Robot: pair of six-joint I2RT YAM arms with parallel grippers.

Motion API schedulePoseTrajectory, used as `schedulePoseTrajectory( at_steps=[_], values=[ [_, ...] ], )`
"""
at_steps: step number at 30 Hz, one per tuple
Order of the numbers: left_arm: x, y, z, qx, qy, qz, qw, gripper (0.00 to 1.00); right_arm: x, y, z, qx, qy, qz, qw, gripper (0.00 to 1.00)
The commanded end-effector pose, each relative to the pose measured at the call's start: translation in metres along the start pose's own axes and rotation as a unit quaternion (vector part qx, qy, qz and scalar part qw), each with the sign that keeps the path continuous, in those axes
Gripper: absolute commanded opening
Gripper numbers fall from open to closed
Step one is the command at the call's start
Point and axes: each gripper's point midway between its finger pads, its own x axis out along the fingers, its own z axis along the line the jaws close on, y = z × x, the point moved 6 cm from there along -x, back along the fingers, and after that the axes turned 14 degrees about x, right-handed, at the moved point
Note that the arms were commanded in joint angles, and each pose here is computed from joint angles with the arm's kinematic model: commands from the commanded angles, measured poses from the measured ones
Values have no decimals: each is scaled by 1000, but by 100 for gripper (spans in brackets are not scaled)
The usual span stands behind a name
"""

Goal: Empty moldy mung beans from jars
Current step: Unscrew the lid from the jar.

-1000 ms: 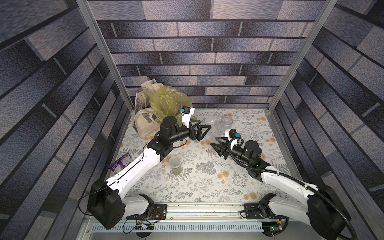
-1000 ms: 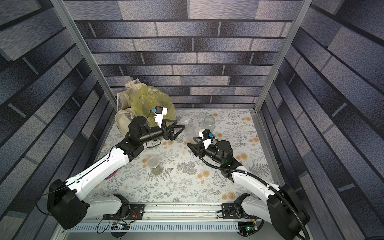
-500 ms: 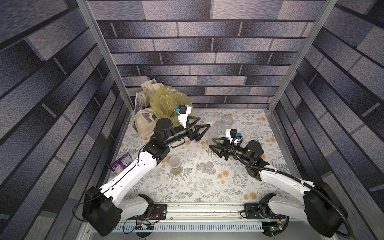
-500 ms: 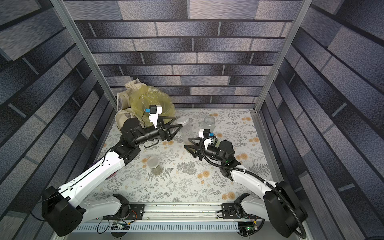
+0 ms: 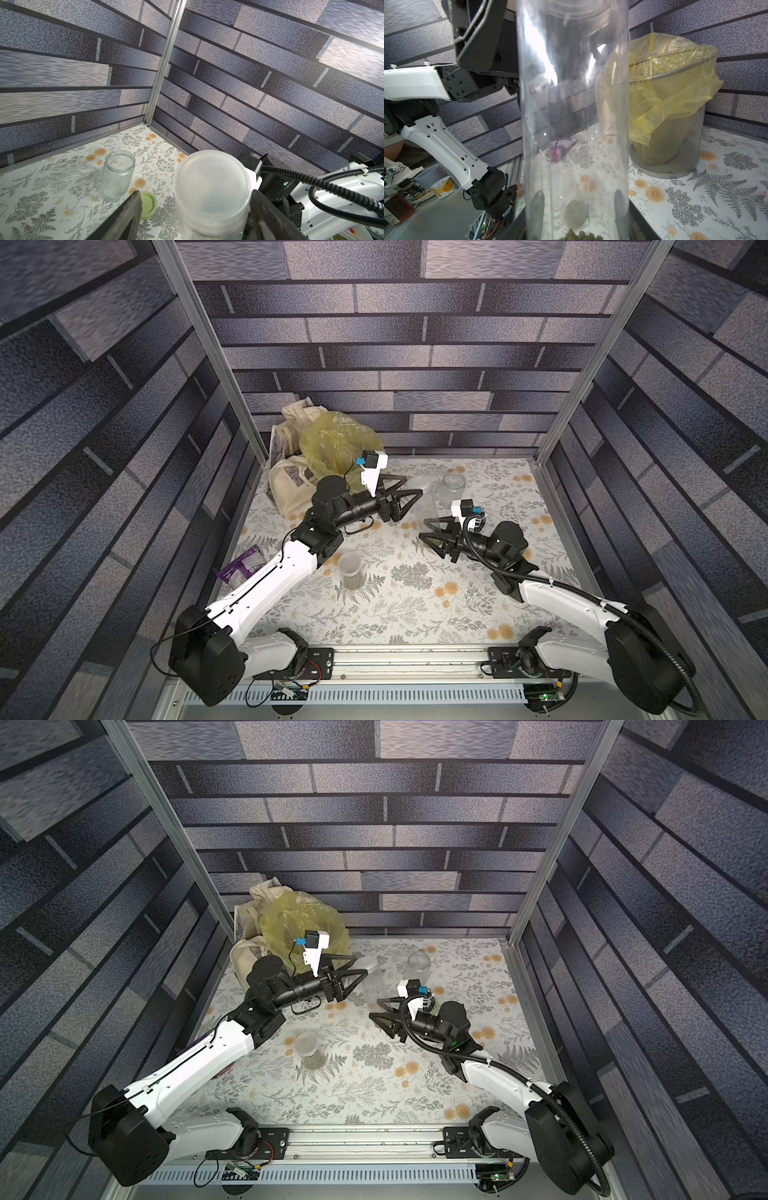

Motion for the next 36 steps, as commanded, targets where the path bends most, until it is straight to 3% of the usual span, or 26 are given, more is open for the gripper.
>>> schedulePoseTrajectory(
  at_steps=[1, 8, 15, 36],
  values=[
    [2, -11, -1, 5, 9, -16, 1000, 82, 1, -4, 5, -14, -20, 2, 1000, 47],
    [5, -11, 1, 3, 13, -11, 1000, 80, 1, -1, 4, -14, -23, 8, 1000, 46],
    [9, -12, -1, 0, 31, -9, 999, 68, 1, -1, 4, -16, -21, 9, 1000, 45],
    [19, -6, 5, -26, 20, 24, 999, 57, -10, -10, -4, -51, 78, -9, 996, 42]
  ],
)
